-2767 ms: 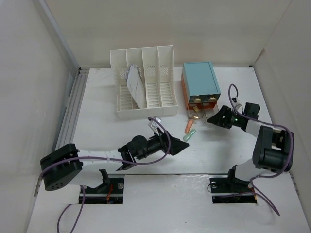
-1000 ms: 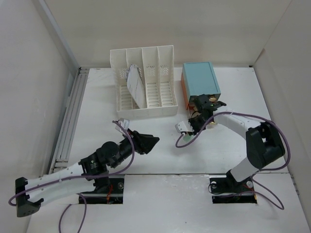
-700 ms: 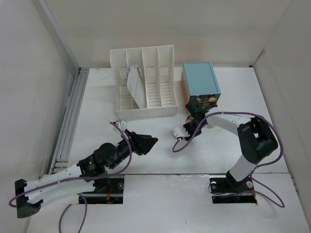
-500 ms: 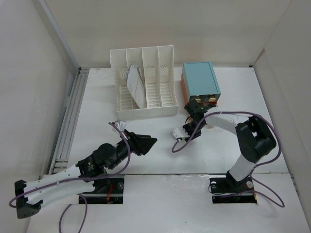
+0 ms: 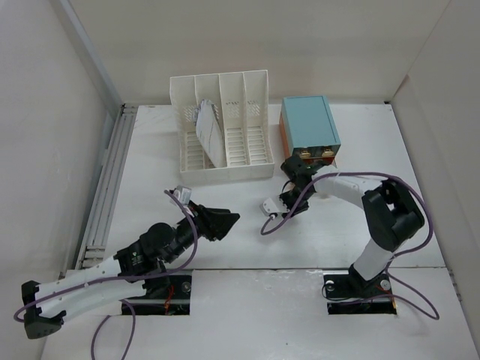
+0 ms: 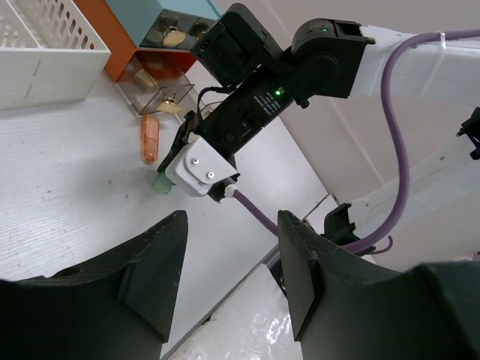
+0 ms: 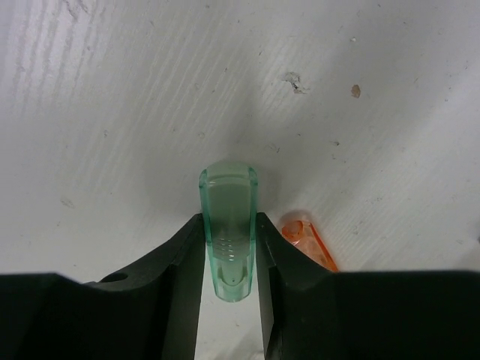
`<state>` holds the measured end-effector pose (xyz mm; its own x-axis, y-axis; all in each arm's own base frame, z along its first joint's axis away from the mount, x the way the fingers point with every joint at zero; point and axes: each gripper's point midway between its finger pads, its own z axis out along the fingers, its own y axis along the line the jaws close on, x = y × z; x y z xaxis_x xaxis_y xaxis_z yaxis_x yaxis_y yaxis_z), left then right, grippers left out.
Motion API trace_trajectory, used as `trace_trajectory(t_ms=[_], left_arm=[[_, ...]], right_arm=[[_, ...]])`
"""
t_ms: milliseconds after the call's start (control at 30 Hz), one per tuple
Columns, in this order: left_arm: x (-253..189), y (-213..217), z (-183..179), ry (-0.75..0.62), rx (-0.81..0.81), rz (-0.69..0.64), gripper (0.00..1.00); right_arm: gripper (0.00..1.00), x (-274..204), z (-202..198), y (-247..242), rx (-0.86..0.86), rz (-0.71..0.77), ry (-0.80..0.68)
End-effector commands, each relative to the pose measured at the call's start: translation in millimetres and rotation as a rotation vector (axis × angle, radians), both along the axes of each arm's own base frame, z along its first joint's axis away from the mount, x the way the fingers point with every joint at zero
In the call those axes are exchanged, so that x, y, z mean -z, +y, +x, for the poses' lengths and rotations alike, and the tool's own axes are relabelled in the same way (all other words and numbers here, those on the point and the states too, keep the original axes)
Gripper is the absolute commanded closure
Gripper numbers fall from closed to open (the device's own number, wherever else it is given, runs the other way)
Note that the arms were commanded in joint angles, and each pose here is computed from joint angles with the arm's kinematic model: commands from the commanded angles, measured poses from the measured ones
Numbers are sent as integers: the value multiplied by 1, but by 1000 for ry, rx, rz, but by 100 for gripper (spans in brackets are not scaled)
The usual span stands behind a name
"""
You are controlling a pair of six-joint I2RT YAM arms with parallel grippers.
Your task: Organize the desk
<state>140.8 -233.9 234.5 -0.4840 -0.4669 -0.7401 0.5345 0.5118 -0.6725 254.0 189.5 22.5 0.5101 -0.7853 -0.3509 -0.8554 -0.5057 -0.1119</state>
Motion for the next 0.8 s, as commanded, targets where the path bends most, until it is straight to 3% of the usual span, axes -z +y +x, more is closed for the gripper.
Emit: trace_trajectory(t_ms=[0, 267, 533, 767], left_arm=[[-10, 3, 1, -29, -10, -19, 52], [-12, -1, 1, -34, 1, -29, 52], [-9, -5, 0, -29, 12, -18, 52], [-12, -4, 0, -33, 12, -27, 52]], right_arm=[[84, -36, -6, 16, 20, 89, 2], [85, -131, 65, -14, 361, 204, -286], [85, -143, 107, -80, 683, 157, -399], [81, -122, 116, -103, 765, 106, -390]])
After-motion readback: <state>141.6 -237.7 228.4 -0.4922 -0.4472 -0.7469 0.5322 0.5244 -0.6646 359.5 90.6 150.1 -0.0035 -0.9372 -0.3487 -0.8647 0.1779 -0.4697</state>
